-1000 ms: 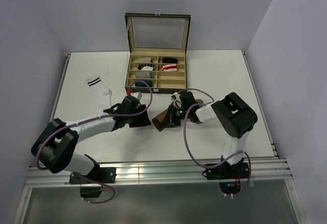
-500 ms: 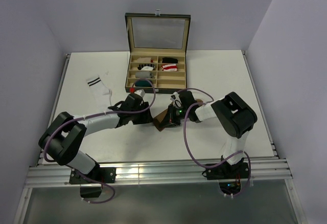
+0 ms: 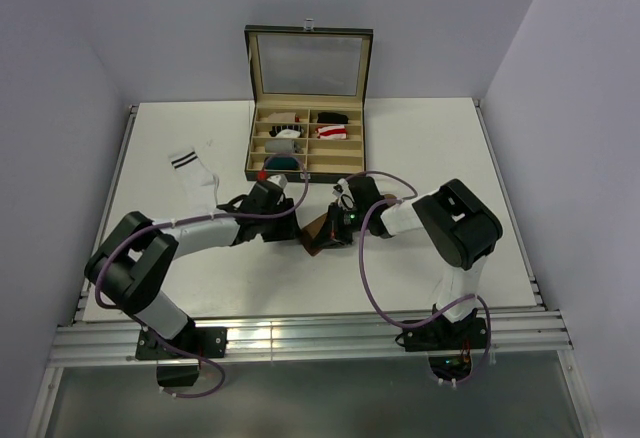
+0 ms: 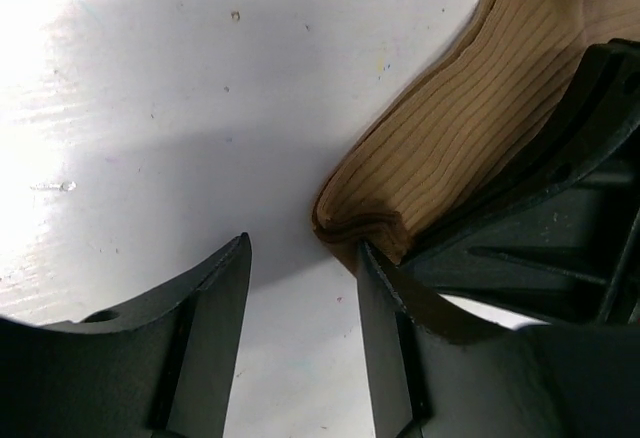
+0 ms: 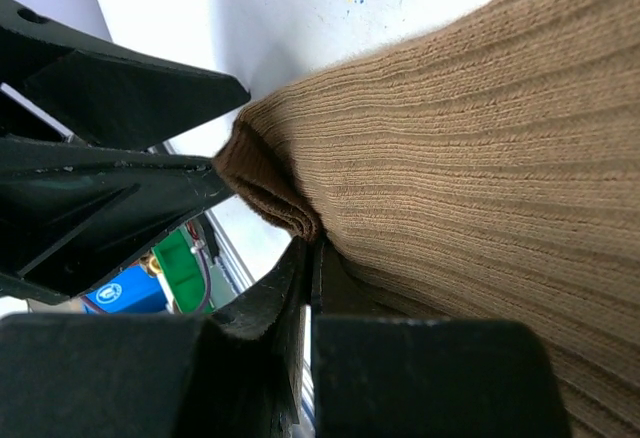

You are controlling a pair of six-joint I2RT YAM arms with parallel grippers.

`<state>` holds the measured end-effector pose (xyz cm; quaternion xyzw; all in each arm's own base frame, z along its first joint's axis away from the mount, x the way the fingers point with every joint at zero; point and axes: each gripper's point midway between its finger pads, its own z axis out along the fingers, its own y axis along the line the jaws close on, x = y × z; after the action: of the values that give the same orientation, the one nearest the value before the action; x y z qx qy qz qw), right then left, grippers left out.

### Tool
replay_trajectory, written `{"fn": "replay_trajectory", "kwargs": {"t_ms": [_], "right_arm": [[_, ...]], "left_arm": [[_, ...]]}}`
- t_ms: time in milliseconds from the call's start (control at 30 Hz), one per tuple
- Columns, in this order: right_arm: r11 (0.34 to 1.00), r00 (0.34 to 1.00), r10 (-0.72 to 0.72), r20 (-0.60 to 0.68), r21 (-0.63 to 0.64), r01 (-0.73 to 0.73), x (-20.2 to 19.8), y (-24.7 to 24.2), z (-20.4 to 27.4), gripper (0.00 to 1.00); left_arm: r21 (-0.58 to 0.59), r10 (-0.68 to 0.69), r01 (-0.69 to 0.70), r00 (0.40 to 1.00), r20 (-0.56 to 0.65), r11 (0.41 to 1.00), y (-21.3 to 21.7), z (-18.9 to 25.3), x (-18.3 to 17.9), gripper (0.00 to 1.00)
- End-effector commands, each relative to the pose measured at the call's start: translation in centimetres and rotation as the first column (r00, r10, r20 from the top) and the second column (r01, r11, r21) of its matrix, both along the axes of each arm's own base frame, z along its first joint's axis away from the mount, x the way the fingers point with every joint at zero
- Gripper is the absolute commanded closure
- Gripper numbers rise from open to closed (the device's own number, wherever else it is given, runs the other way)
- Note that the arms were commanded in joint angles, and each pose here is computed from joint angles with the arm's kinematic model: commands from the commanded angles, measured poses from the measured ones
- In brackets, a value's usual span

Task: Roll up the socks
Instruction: Roll the sock at the center of the board.

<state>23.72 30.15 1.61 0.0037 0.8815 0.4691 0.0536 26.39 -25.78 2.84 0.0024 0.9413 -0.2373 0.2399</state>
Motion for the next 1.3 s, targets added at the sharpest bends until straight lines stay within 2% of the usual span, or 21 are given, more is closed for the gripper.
{"fn": "replay_trajectory", "kwargs": {"t_ms": [0,233,467,500,633,733,867,933,1033,1133,1267], "right_arm": [[0.997,1.0,-0.018,0.021,-0.07,0.019,0.7,-0.3,-1.4,1.0],[0.996,1.0,-0.014,0.028,-0.092,0.016,0.7,-0.3,-1.5,0.99],[0.993,0.999,-0.018,0.045,-0.112,0.023,1.0,-0.5,-1.4,0.91],[0.994,0.999,-0.016,0.047,-0.111,0.021,1.0,-0.4,-1.4,0.87],[0.992,0.993,-0.009,0.116,-0.123,0.023,1.4,-0.5,-0.1,0.76],[0.981,0.978,0.012,0.208,-0.19,0.028,2.0,-1.1,1.1,0.66],[0.952,0.935,0.057,0.351,-0.302,0.055,2.8,-1.6,3.1,0.6],[0.928,0.903,0.085,0.421,-0.364,0.083,3.1,-1.7,3.7,0.6],[0.92,0.846,0.117,0.52,-0.377,0.105,3.1,-1.1,6.0,0.61],[0.941,0.827,0.133,0.546,-0.332,0.067,2.5,0.3,6.8,0.66],[0.943,0.844,0.155,0.514,-0.332,0.029,2.3,1.0,5.5,0.71]], "left_arm": [[0.002,0.0,0.0,0.999,0.042,1.0,-0.9,1.0,1.6,0.49],[0.07,0.01,-0.009,1.0,-0.017,0.997,-0.4,-0.8,1.6,0.55],[0.088,0.005,-0.001,0.999,-0.046,0.996,0.1,-1.5,0.8,0.6],[0.087,0.001,0.003,0.999,-0.05,0.996,0.0,-1.6,0.7,0.61],[0.099,0.001,0.006,0.998,-0.07,0.995,0.2,-2.2,0.3,0.62],[0.104,0.001,0.007,0.997,-0.076,0.995,0.2,-2.3,0.4,0.63],[0.111,-0.002,0.011,0.996,-0.088,0.994,0.2,-2.6,0.4,0.63],[0.111,-0.004,0.014,0.996,-0.087,0.994,0.1,-2.6,0.4,0.63],[0.111,-0.007,0.017,0.996,-0.09,0.994,0.0,-2.6,0.4,0.63],[0.111,-0.006,0.016,0.996,-0.09,0.994,0.1,-2.6,0.4,0.63],[0.113,-0.006,0.016,0.996,-0.089,0.993,0.1,-2.6,0.4,0.64]]}}
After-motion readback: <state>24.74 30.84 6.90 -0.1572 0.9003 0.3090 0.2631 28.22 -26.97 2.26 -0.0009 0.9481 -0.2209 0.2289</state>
